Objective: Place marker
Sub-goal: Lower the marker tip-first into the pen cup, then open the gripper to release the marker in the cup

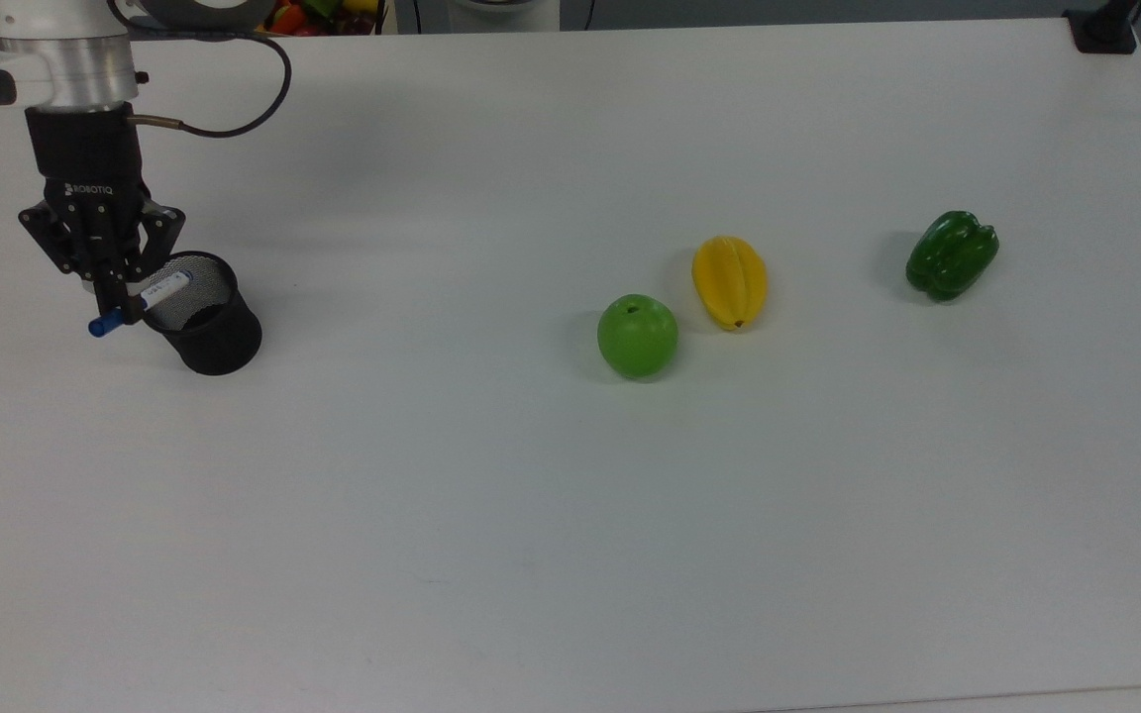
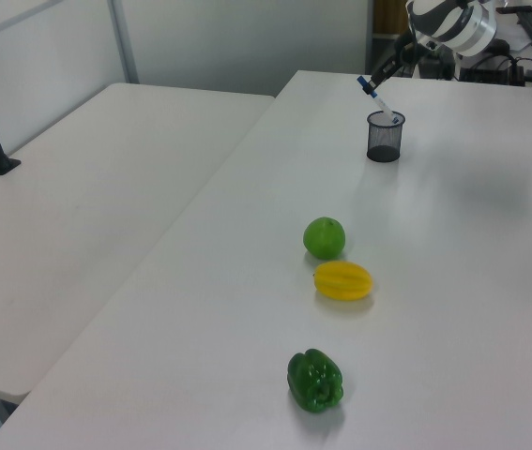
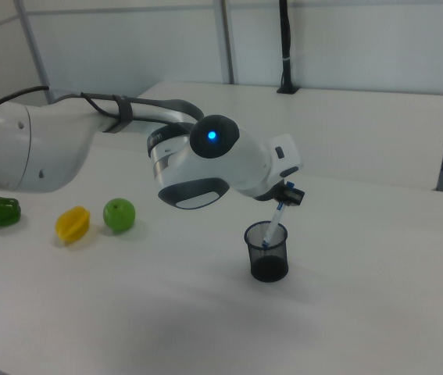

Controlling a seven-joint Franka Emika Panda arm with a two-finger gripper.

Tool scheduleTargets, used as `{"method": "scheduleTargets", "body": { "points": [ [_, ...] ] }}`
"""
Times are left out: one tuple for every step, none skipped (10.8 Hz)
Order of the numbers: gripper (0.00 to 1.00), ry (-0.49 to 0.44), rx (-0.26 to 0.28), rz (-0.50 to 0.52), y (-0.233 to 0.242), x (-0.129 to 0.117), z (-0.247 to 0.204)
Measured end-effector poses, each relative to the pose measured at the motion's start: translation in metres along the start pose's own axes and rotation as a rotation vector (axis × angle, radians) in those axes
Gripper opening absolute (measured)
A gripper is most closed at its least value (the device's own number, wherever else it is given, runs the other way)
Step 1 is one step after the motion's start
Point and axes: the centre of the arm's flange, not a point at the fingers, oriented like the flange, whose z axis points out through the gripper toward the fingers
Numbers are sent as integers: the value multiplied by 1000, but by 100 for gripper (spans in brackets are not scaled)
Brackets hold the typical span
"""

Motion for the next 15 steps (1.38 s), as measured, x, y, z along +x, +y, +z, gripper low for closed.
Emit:
{"method": "scheduleTargets", "body": {
  "points": [
    [16, -2, 8, -4, -5, 0, 3],
    [16, -5, 15, -8, -10, 0, 6],
    [16, -7, 20, -11, -13, 0, 8],
    [17, -8, 22, -11, -14, -1, 8],
    [17, -8, 21, -11, -14, -1, 9],
    [18, -8, 22, -11, -14, -1, 9],
    [23, -9, 22, -11, -14, -1, 9],
    [37, -9, 22, -11, -14, -1, 9],
    [51, -10, 22, -11, -14, -1, 9],
    [52, -10, 22, -10, -14, -2, 9],
    [53, -11, 22, -10, -14, -2, 9],
    [54, -11, 22, -10, -14, -2, 9],
    [61, -10, 22, -10, -14, -2, 9],
    [66, -8, 22, -10, -14, -1, 8],
    [72, -1, 23, -12, -15, 2, 4]
  ]
}}
